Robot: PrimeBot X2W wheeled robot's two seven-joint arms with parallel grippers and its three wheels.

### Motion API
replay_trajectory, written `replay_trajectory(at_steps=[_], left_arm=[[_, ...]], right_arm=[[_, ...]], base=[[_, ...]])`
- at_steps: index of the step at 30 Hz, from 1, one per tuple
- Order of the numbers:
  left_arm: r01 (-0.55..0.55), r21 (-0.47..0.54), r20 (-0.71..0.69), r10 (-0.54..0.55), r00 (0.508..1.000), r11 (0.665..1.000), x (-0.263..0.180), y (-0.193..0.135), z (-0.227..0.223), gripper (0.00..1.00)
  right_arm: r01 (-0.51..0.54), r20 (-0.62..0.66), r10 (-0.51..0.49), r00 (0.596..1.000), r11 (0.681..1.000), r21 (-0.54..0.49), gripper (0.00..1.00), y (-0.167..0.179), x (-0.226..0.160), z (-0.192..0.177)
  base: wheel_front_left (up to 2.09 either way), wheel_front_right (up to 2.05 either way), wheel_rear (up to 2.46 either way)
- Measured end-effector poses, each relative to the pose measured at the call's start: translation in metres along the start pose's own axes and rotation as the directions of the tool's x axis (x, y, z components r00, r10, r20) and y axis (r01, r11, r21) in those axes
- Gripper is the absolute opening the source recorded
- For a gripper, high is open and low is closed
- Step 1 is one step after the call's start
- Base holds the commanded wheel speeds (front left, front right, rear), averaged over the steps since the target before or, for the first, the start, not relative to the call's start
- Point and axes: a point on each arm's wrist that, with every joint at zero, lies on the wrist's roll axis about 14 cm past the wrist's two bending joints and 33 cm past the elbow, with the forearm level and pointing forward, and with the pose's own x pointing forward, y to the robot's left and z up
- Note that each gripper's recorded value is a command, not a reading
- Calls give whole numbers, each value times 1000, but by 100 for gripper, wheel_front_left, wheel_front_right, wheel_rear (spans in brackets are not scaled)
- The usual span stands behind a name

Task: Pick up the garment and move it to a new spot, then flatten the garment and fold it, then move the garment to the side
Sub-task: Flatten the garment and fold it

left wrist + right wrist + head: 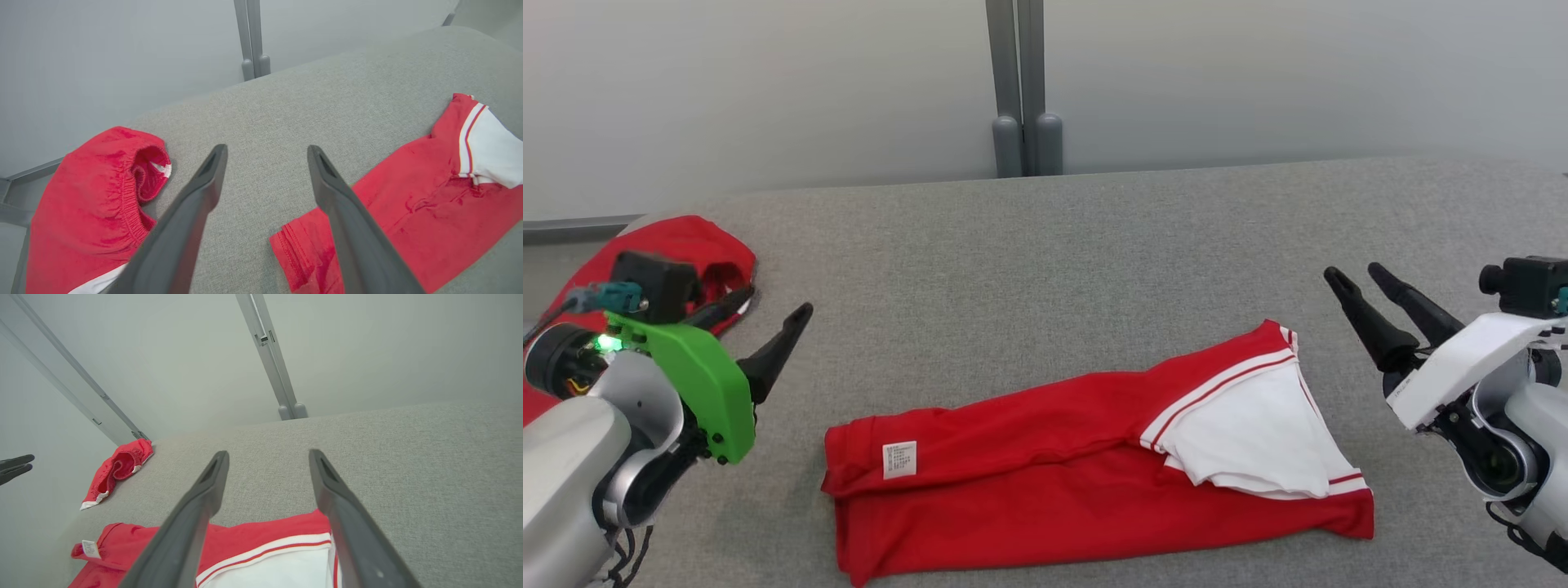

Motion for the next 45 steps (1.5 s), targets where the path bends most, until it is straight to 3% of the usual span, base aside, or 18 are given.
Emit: replay_trajectory(at_steps=[6,13,16,22,27,36,45], left_arm=[[-180,8,253,172,952,984,-20,17,22,100],[-318,-144,363,349,864,937,-39,21,14,100],[-374,-211,469,430,771,903,-53,22,34,100],[-408,-286,472,498,727,867,-65,4,1,100],[-388,-329,436,502,747,861,-65,-6,-26,100],[-379,-349,443,507,740,857,-67,-4,-36,100],[-335,-342,443,465,767,878,-57,-11,-42,100]], right_arm=[[56,172,-57,983,998,8,100,-9,-5,28],[154,315,-151,937,988,17,100,-16,-30,28],[202,318,-208,925,978,53,100,-18,-42,10],[264,285,-277,917,961,86,100,-22,-55,-18],[284,248,-289,925,957,54,100,-24,-57,-32],[305,167,-304,938,952,19,100,-33,-51,-53],[290,-116,-285,951,957,22,100,-36,-7,-95]], base=[[0,0,0],[0,0,0],[0,0,0],[0,0,0],[0,0,0],[0,0,0],[0,0,0]])
